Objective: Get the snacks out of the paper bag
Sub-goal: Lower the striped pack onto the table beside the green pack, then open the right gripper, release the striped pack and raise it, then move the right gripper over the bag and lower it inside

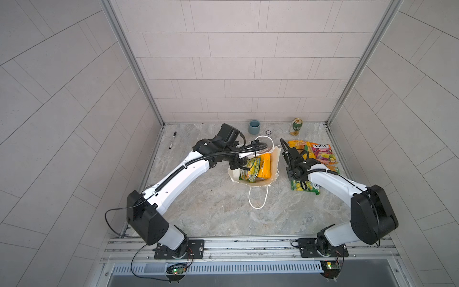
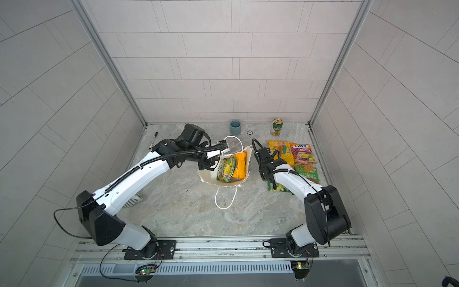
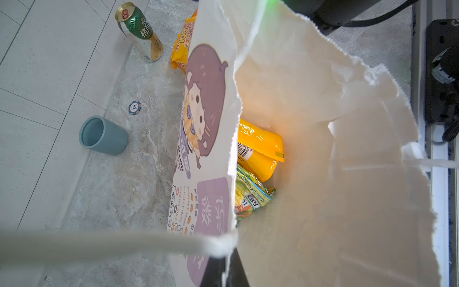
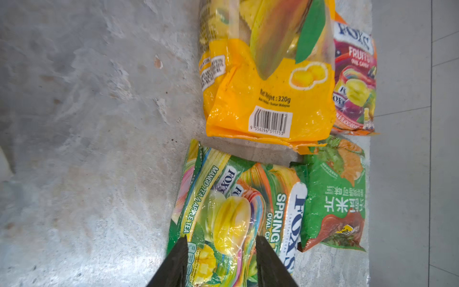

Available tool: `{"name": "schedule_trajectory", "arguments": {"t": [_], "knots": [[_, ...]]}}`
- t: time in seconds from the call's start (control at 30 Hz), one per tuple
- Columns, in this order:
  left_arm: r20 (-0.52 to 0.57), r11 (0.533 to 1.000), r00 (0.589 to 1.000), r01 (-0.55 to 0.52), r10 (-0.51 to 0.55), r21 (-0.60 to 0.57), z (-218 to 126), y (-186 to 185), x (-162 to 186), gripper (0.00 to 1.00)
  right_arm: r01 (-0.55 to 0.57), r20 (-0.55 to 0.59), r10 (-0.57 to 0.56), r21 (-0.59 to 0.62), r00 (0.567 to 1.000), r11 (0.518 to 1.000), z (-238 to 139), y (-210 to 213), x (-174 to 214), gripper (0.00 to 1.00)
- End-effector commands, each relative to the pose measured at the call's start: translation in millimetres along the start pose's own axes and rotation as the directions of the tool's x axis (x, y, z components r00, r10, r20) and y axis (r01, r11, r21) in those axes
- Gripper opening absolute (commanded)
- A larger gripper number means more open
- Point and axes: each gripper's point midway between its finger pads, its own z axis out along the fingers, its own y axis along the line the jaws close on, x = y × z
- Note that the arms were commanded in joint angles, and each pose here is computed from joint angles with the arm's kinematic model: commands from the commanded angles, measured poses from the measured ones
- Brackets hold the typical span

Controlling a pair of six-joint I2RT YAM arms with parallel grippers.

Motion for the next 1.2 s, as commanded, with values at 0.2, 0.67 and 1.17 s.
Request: {"name": "schedule_trajectory", "arguments": {"t": [0.2,0.67,1.17], "knots": [[0.016,0.999,1.000,-0.025,0.025,0.024,-1.7,-8.4,-3.8,0.00,-0.124,0.165,0.147,-0.144,0.975,0.982,-58.9,-14.7,-11.2,0.49],[0.008,0.994,0.994,-0.110,0.110,0.024,-12.6,-25.4,-8.9,0.00,-0.053,0.439,0.402,-0.620,0.804,0.783,-231.5,-17.0,-22.9,0.33],[0.028,0.999,1.000,-0.005,0.004,0.033,-11.7,-61.6,-10.4,0.00,0.065,0.439,0.308,-0.653,0.844,0.755,-259.9,91.6,-9.9,0.23]]}}
